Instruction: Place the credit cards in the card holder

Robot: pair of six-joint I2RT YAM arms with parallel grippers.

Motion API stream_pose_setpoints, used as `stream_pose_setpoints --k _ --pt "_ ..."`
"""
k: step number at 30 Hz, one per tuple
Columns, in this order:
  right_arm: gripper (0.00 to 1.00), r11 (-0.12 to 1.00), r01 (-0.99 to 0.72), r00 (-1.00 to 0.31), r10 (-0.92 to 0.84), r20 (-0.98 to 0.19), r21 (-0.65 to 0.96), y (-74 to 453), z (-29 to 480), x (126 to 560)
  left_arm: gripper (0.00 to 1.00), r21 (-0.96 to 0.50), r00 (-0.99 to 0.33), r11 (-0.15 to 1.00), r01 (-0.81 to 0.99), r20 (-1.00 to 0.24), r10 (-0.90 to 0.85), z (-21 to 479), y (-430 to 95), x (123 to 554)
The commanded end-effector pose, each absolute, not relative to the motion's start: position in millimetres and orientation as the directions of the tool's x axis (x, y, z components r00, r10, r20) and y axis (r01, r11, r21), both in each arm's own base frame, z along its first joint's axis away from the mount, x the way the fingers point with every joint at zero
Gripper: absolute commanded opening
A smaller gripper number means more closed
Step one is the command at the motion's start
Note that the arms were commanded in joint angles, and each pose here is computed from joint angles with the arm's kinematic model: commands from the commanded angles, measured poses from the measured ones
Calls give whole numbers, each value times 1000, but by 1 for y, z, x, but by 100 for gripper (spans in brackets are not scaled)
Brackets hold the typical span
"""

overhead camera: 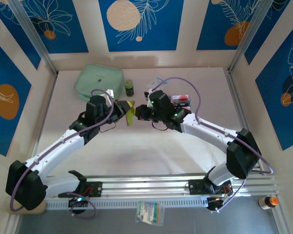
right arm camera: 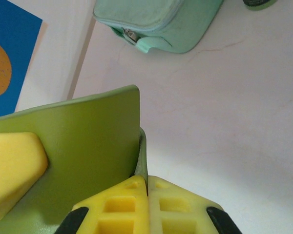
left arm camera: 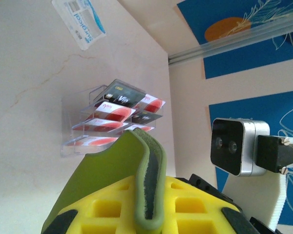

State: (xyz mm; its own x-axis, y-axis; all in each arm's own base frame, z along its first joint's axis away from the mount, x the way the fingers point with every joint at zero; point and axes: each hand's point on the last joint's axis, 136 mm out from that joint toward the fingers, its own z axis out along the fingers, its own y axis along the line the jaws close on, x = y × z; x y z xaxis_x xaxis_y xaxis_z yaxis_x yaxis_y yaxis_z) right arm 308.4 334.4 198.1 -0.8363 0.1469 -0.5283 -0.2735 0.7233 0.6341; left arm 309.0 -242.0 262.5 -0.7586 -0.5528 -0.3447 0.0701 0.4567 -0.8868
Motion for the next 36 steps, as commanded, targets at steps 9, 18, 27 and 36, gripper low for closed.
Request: stream_pose_setpoints --k 9,18,27,36 --pt "0 968 44 -938 126 -323 249 229 52 298 0 -845 -689 -59 531 -390 -611 476 -241 252" --pt "0 915 -62 -906 116 -406 399 254 118 293 0 -873 -691 44 485 -414 -593 435 -245 269" --pt "0 792 -161 -831 213 -514 588 238 215 288 0 -838 -653 194 510 -523 -548 384 -243 282" --pt "58 573 -383 -799 189 -571 725 258 279 262 0 -864 -698 114 491 -468 -542 346 -246 296"
